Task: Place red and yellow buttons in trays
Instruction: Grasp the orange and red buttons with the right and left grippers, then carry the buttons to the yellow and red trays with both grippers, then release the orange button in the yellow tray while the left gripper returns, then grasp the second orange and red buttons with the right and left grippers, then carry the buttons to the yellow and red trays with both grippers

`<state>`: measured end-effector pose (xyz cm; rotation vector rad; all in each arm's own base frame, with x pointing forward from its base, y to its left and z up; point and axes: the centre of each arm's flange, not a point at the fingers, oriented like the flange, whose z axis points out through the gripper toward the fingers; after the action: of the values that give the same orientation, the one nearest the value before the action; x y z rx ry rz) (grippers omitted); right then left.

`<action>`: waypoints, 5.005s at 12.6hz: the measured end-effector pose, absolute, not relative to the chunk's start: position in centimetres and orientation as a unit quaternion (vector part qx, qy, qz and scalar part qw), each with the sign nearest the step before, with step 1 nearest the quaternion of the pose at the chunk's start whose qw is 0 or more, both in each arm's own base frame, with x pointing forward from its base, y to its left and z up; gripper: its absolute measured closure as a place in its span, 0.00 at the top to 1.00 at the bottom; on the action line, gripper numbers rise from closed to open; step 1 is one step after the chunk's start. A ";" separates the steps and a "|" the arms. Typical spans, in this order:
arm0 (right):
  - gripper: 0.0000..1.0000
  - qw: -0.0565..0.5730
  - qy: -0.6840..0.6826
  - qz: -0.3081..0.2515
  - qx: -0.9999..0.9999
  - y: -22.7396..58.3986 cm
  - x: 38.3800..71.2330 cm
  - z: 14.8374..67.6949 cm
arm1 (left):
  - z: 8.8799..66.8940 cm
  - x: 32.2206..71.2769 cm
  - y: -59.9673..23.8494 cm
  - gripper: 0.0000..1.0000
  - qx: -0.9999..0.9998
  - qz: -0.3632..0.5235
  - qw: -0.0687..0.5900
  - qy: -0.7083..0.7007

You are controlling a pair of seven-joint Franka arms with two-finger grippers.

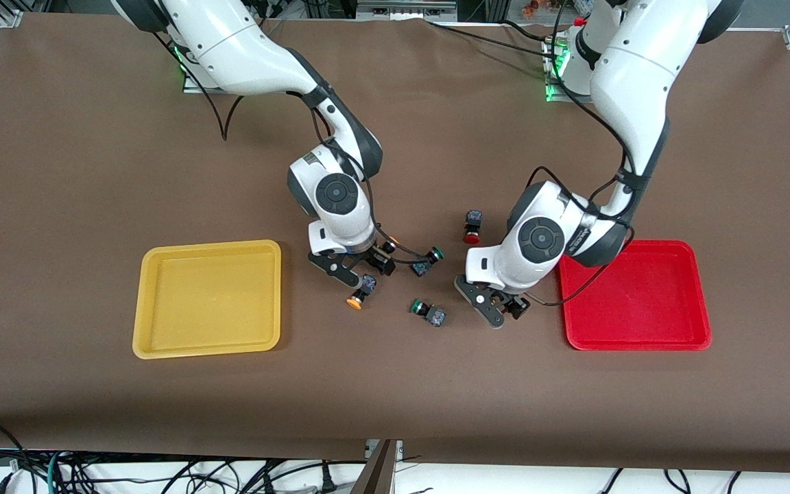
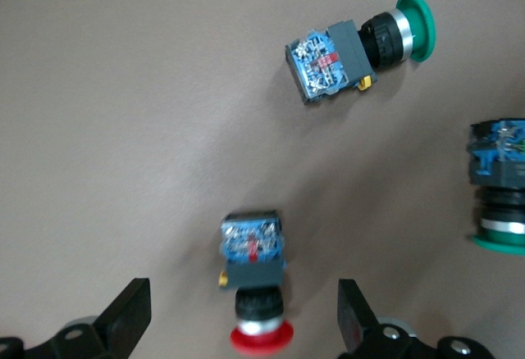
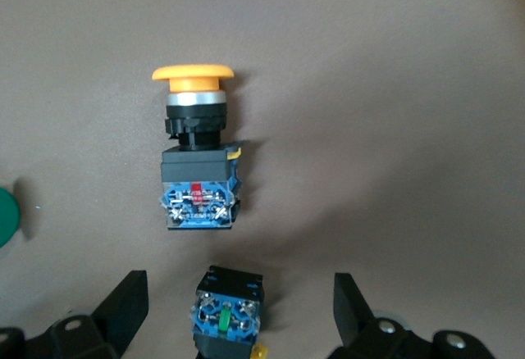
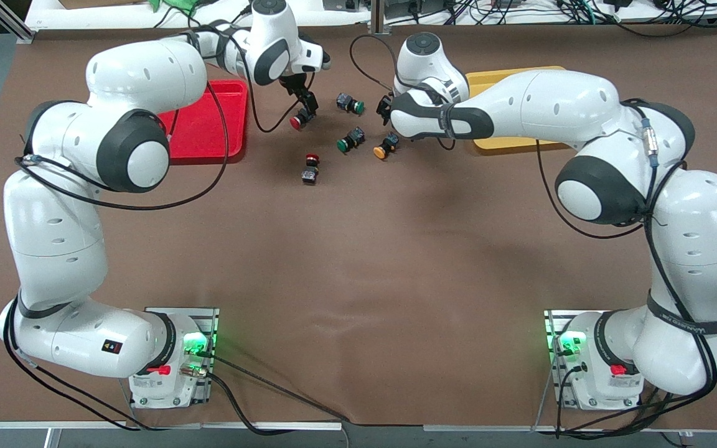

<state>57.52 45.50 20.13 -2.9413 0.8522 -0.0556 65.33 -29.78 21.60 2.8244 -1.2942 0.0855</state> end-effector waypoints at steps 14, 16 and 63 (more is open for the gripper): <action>0.41 0.018 0.216 -0.015 -0.976 45.7 58.0 19.7 | 26.7 66.7 -22.1 0.41 0.924 -0.009 -0.004 -0.383; 0.41 -0.005 0.170 -0.001 -0.985 41.7 60.7 23.4 | 29.8 66.9 -17.4 0.41 0.928 -0.044 -0.027 -0.369; 0.79 0.059 0.238 -0.036 -0.969 44.3 63.1 18.1 | 33.2 59.2 -23.8 0.42 0.967 -0.090 -0.079 -0.224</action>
<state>63.11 44.28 18.12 -2.9342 0.7196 -0.1087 59.17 -23.83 33.18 3.2014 -0.7420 -0.2973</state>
